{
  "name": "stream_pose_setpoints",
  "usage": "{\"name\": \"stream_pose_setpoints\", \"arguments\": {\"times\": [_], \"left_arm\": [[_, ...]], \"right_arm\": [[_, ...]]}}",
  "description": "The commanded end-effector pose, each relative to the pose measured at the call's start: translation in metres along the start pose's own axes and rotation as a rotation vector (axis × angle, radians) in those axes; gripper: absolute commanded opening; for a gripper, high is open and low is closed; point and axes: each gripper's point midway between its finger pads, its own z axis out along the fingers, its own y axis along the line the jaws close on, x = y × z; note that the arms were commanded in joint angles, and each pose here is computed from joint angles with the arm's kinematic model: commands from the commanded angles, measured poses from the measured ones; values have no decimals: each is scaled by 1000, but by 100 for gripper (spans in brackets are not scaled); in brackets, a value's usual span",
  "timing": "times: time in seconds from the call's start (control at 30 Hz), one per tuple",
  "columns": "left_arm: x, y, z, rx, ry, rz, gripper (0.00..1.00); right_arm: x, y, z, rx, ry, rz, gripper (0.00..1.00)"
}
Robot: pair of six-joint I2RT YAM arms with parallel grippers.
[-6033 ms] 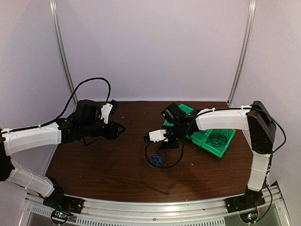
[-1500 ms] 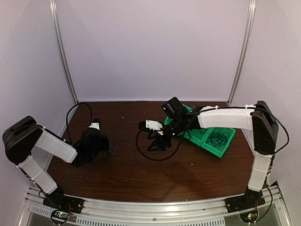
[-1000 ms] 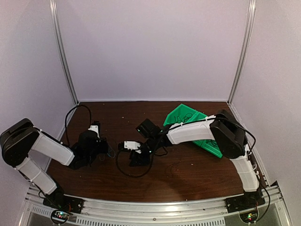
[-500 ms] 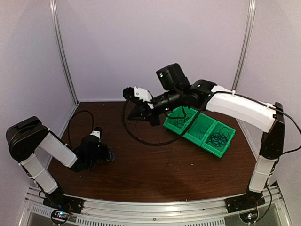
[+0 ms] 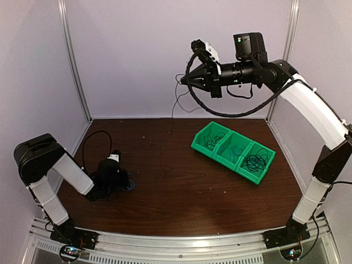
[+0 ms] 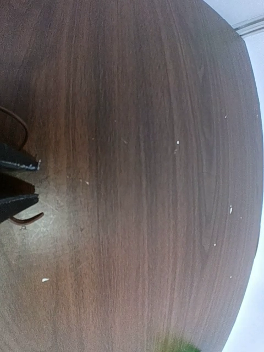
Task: Untangle the cables
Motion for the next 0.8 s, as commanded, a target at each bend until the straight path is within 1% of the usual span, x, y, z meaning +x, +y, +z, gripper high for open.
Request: {"name": "stream_pose_setpoints", "arguments": {"times": [0.0, 0.1, 0.17, 0.33, 0.47, 0.77], "left_arm": [[-1, 0, 0, 4, 7, -4, 18], [-12, -5, -5, 33, -10, -17, 25], [-18, -6, -9, 38, -18, -29, 32], [-26, -6, -15, 36, -20, -43, 42], [-28, -5, -19, 35, -13, -40, 45], [-29, -2, -26, 34, -15, -41, 46]], "right_arm": [[6, -41, -28, 138, 3, 36, 0], [22, -71, -41, 220, 7, 70, 0], [25, -89, -51, 269, -3, 79, 0], [21, -120, -73, 374, -41, 64, 0], [6, -140, -90, 449, -69, 20, 0], [-37, -169, -122, 610, -105, -132, 0]]}}
